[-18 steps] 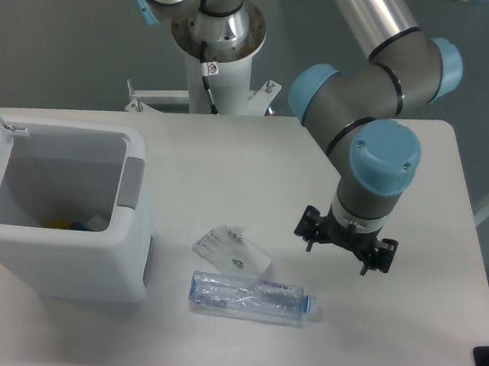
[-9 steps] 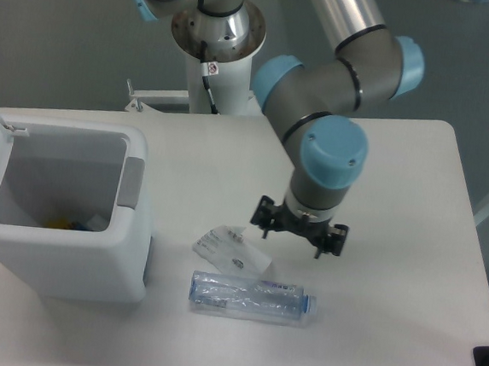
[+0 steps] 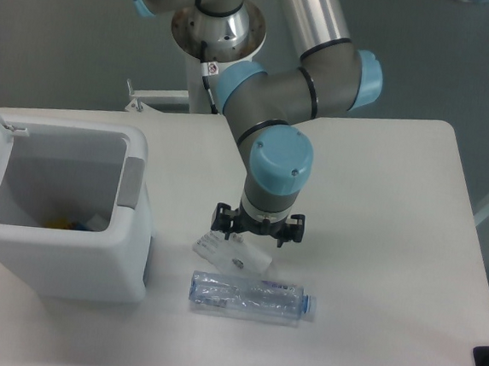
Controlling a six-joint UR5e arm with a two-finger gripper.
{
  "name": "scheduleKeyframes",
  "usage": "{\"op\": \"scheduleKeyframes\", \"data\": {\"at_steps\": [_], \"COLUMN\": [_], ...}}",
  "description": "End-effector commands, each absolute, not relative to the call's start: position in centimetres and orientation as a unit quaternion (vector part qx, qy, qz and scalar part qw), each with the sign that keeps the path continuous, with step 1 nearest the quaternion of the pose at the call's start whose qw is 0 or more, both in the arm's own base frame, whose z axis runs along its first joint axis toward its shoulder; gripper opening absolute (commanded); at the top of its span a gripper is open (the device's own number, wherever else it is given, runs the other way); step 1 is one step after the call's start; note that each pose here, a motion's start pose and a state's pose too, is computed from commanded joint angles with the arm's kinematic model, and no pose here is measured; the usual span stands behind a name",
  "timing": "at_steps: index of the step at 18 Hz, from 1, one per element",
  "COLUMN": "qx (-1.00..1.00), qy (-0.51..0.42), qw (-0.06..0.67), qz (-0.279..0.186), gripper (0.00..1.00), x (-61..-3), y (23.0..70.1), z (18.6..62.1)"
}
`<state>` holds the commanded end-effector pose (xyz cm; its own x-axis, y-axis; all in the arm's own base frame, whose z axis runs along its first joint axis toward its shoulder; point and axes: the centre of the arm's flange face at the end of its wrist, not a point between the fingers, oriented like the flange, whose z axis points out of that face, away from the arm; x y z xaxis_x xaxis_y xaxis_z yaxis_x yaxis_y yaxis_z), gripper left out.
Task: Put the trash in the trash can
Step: 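Lower the gripper and close it on the white paper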
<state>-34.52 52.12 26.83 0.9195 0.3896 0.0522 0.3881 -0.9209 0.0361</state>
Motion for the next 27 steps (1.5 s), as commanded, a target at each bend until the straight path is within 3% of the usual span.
{"op": "scheduleKeyframes", "data": {"at_steps": [4, 9, 23, 27], "qx": [0.982, 0.980, 0.973, 0.973], "qy": [0.184, 0.195, 0.228, 0.228], "qw": [0.031, 0.039, 0.042, 0.040], "qz": [-0.009, -0.013, -0.014, -0.014], "gripper": [1.00, 0.99, 0.40, 0.31], "x": [-32.9, -32.0, -31.9, -31.9], "y": [52.1, 52.3, 52.7, 52.7], "z": [24.9, 24.1, 23.5, 23.7]}}
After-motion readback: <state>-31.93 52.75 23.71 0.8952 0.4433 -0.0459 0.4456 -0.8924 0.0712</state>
